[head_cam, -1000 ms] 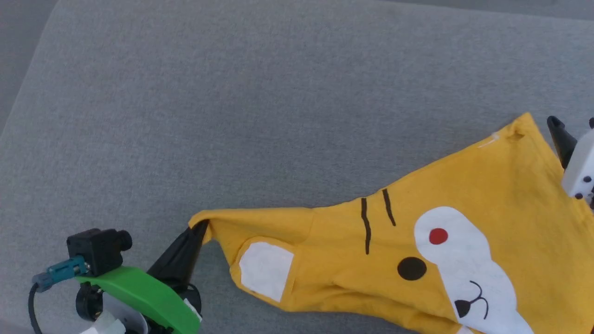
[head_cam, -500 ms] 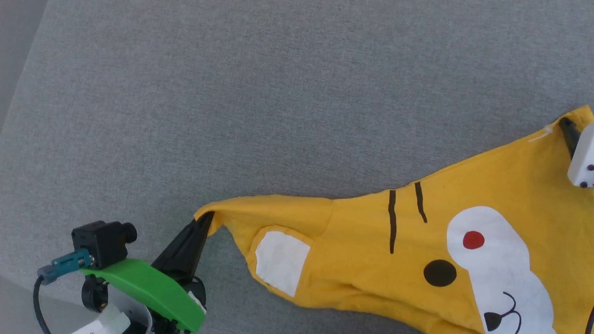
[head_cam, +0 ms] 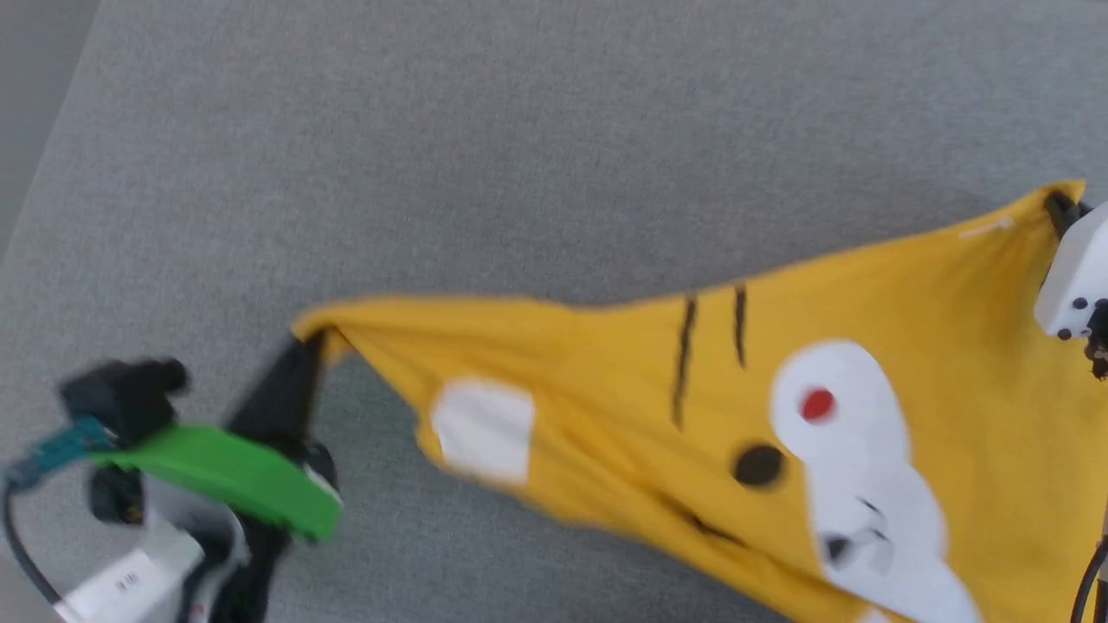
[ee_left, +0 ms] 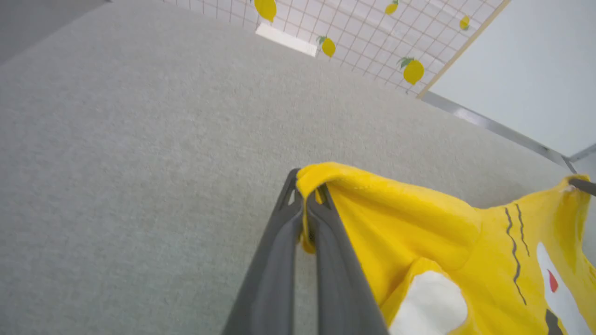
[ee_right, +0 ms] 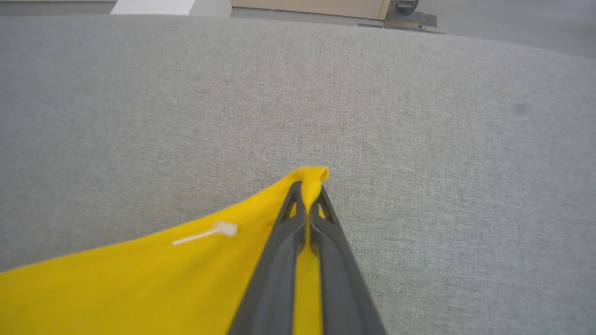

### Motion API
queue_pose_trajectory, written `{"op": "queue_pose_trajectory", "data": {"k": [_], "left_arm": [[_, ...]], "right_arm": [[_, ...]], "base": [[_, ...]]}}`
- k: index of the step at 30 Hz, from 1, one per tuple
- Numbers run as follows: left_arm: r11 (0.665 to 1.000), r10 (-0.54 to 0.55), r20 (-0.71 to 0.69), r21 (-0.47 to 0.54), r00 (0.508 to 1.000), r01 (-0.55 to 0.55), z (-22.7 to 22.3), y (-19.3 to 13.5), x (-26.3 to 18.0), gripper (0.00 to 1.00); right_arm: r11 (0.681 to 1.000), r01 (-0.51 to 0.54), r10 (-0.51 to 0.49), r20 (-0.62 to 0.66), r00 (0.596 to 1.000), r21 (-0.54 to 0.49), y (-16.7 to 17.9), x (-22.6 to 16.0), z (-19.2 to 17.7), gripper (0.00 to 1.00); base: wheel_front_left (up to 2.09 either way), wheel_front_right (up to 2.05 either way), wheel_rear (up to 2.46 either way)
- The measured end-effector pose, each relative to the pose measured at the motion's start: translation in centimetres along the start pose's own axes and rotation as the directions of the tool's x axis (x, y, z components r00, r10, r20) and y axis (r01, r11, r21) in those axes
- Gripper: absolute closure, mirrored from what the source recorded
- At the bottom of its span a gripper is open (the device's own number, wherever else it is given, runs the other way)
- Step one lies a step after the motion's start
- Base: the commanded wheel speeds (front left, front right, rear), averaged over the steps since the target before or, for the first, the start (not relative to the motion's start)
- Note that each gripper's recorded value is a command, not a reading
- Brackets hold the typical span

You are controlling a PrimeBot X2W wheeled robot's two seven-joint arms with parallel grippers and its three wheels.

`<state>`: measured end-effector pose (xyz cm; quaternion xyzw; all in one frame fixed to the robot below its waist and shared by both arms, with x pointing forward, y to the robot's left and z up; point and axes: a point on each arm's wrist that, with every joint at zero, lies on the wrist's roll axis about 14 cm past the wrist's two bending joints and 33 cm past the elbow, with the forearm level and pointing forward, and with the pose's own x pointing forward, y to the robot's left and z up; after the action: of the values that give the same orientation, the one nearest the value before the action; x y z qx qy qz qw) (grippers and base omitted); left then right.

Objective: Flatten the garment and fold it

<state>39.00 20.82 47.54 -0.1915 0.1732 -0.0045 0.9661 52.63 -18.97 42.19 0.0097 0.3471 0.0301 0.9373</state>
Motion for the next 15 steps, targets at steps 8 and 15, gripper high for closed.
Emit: {"op": "queue_pose_trajectory", "data": {"k": [8,15], "left_arm": [[0.989,-0.039,0.319,0.145,0.947,-0.008,11.1,-2.1,1.5,1.0],[0.961,-0.159,0.468,0.273,0.869,0.029,20.2,-6.7,1.0,1.0]], "right_arm": [[1.0,-0.02,0.021,0.298,0.954,-0.006,0.7,-5.5,7.4,1.0],[0.998,-0.023,0.048,0.573,0.818,-0.05,1.9,-12.8,16.2,1.0]], "base": [[0.0,0.0,0.0],[0.0,0.0,0.0]]}}
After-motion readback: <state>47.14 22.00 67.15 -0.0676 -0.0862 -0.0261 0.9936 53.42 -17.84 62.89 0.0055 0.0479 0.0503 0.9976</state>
